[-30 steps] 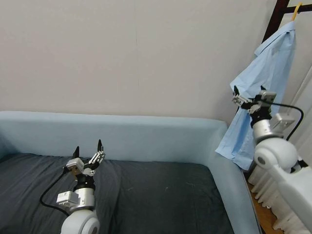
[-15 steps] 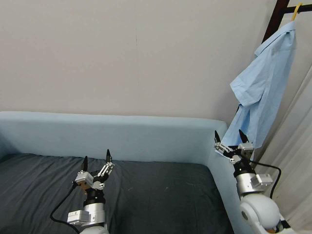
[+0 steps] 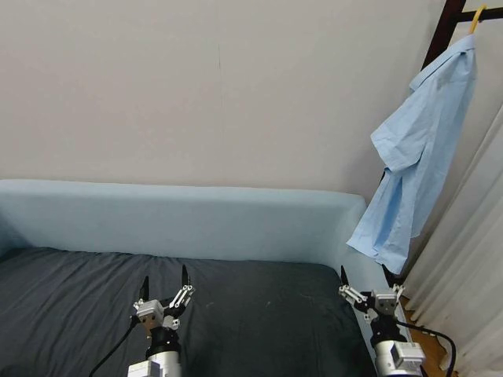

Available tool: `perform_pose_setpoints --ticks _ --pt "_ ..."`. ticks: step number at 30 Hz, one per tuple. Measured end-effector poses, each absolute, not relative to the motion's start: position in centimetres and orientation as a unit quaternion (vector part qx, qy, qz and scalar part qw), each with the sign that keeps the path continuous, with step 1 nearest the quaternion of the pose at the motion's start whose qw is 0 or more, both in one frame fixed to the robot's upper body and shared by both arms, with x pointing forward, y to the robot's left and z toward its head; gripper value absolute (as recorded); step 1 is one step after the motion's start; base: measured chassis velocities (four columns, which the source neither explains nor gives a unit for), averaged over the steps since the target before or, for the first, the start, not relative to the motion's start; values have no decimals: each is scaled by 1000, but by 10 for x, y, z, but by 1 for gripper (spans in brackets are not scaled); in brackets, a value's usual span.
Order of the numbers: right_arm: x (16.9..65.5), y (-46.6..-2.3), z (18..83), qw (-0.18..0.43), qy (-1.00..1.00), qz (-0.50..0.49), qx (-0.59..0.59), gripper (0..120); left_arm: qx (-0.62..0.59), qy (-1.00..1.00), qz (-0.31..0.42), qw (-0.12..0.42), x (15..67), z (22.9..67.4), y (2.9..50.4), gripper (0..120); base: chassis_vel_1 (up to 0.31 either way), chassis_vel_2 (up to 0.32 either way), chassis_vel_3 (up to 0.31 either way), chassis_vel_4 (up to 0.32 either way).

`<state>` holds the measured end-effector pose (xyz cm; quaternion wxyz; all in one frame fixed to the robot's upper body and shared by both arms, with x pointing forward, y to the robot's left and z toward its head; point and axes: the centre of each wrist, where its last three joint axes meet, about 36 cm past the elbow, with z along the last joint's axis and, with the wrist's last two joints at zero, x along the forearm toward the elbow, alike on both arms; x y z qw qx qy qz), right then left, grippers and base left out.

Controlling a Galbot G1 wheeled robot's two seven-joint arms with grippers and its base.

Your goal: Pick up the clothes from the sofa and hang them on the clothes hanger.

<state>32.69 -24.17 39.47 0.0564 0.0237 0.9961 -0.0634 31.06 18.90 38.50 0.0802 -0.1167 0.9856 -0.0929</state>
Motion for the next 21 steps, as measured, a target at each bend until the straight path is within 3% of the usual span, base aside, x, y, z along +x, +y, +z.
perform_pose_setpoints --ticks 21 --pt "333 -244 392 55 996 -63 24 100 -114 987 -86 73 310 385 192 100 0 0 0 0"
